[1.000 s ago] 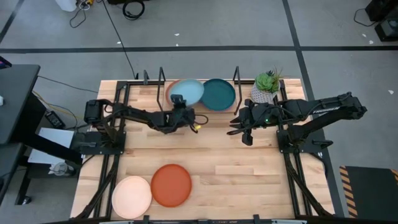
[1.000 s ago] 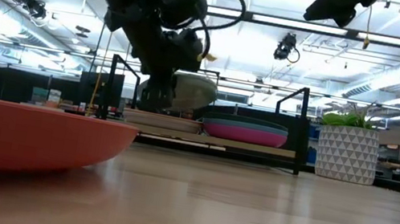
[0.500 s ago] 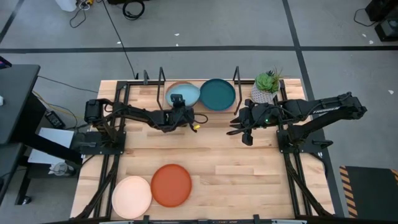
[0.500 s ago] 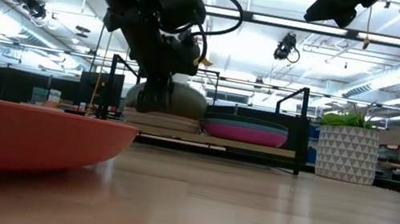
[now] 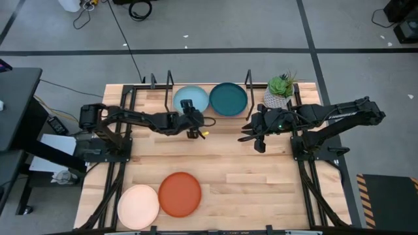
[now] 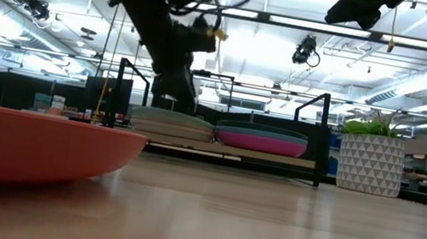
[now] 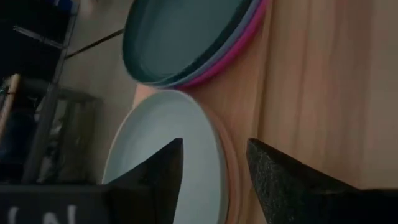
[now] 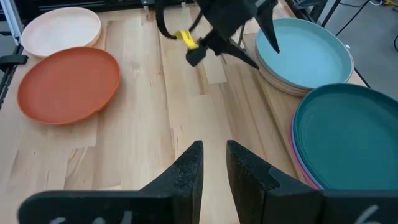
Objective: Place and stack plates onto a shelf
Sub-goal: Stack the light blue plate on top of the brown plate on the shelf, then stack the light brown plate on top of the dark green plate on the shelf
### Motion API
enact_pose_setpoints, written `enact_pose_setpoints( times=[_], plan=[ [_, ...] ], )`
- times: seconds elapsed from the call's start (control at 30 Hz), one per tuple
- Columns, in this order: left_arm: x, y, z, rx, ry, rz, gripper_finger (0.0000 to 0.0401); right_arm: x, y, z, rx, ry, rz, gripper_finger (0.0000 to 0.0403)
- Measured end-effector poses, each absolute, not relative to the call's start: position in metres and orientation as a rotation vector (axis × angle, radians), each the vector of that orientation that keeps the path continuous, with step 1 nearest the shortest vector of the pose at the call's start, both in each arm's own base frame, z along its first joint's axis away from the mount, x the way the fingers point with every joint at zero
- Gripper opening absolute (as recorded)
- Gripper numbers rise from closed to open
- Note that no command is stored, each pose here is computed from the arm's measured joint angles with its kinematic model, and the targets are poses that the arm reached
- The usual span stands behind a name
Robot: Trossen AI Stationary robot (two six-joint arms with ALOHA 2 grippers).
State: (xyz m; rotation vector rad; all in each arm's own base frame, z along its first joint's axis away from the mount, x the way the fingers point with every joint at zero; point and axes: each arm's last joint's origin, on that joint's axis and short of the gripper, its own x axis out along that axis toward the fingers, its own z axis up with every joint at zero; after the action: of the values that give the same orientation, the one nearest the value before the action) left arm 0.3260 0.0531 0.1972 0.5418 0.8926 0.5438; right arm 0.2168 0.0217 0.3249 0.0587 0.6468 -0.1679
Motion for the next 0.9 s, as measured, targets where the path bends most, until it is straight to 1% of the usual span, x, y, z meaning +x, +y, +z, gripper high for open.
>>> enact_pose_setpoints(
  times=[0.1,0.27,0.47,0.77,0.9],
  plan=[
    [0.323,0.052,0.206,0.534,0.869,0.551,0.0179,0.217,0.022,0.325,0.058,0.645,-0.167,0.0077],
    [0.317,0.054,0.212,0.523,0.870,0.658,0.0172,0.217,0.022,0.321,0.056,0.647,-0.167,0.0077],
    [0.316,0.056,0.199,0.519,0.946,0.680,0.0171,0.219,0.022,0.305,0.051,0.652,-0.165,0.0077],
    [0.318,0.068,0.176,0.521,1.049,0.694,0.0171,0.220,0.023,0.302,0.054,0.651,-0.151,0.0077],
    [0.316,0.064,0.184,0.560,1.030,0.729,0.0171,0.220,0.023,0.302,0.057,0.651,-0.140,0.0077]
  ],
)
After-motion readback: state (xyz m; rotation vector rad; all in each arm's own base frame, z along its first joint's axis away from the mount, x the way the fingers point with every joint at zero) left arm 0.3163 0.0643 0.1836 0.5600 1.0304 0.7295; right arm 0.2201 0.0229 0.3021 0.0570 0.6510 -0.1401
